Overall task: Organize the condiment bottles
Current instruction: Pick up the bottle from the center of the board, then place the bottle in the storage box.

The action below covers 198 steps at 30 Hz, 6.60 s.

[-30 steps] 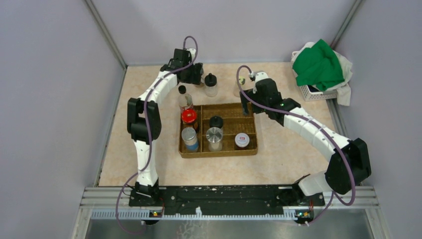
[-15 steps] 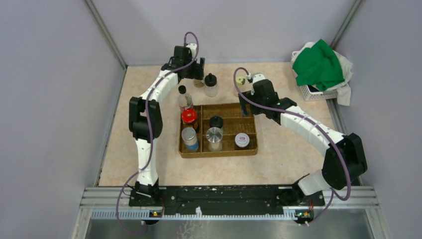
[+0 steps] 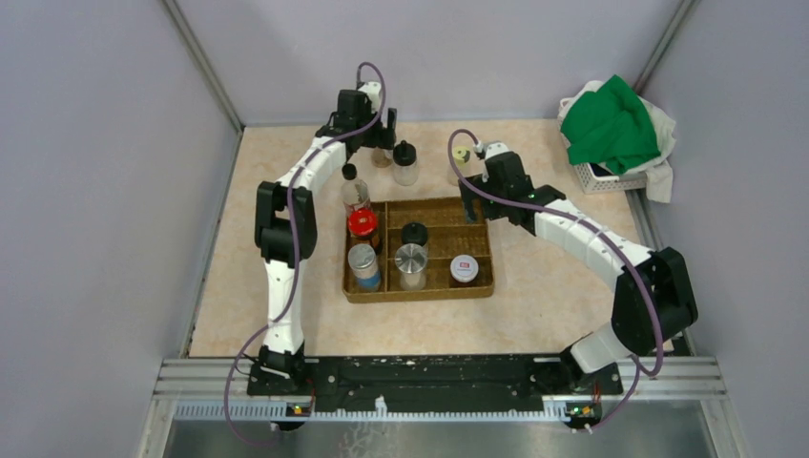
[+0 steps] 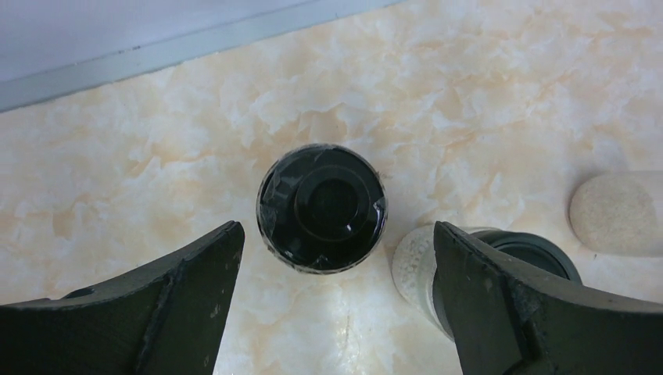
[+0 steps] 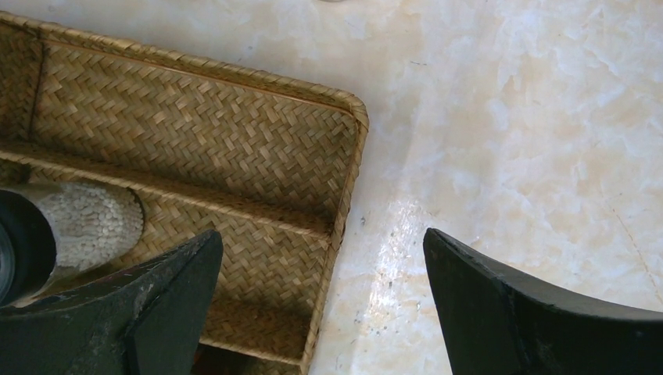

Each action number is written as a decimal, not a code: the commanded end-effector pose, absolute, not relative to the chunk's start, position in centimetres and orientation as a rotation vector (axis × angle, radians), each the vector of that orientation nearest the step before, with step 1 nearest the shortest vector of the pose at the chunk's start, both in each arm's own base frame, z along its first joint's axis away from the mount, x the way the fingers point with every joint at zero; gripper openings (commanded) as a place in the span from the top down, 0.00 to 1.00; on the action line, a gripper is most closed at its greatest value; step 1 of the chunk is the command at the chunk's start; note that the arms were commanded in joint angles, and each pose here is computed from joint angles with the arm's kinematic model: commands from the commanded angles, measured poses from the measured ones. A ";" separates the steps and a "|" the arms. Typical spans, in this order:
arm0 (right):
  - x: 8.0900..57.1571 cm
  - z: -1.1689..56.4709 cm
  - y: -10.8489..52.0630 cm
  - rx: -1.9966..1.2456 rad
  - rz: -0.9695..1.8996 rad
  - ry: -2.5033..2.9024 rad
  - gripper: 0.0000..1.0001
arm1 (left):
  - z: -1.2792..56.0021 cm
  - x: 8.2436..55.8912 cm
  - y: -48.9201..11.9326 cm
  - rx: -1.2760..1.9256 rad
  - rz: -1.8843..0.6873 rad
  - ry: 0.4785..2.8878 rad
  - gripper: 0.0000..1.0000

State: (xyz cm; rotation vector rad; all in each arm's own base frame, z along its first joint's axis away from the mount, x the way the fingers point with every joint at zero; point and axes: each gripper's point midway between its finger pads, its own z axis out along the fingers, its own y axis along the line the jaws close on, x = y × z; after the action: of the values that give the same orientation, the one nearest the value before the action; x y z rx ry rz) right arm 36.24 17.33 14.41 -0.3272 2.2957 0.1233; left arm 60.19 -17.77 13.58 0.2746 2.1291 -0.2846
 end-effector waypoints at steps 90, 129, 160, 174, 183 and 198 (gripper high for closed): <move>33.9 18.6 16.7 -0.289 0.237 2.224 0.02 | 35.6 54.5 -13.2 0.176 -0.260 1.739 0.44; 29.7 22.3 14.7 -0.218 0.288 2.164 0.02 | 28.5 40.4 -29.4 0.579 -0.512 1.942 0.44; 29.7 21.3 14.8 -0.230 0.284 2.194 0.02 | 17.7 41.1 -30.4 0.548 -0.543 2.030 0.46; 29.7 20.1 14.9 -0.237 0.285 2.212 0.02 | 14.5 41.9 -29.7 0.516 -0.472 2.106 0.44; 29.8 19.6 15.1 -0.241 0.291 2.218 0.02 | 13.8 42.2 -29.3 0.494 -0.436 2.117 0.44; 29.7 18.9 15.2 -0.246 0.290 2.230 0.02 | 12.4 42.1 -29.2 0.485 -0.424 2.181 0.31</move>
State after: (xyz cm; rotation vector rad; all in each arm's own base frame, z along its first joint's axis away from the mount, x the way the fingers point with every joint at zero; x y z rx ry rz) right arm 29.20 14.73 18.35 -0.2550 2.2599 0.2641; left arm 41.40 -28.51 10.54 0.5186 2.2169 -0.3964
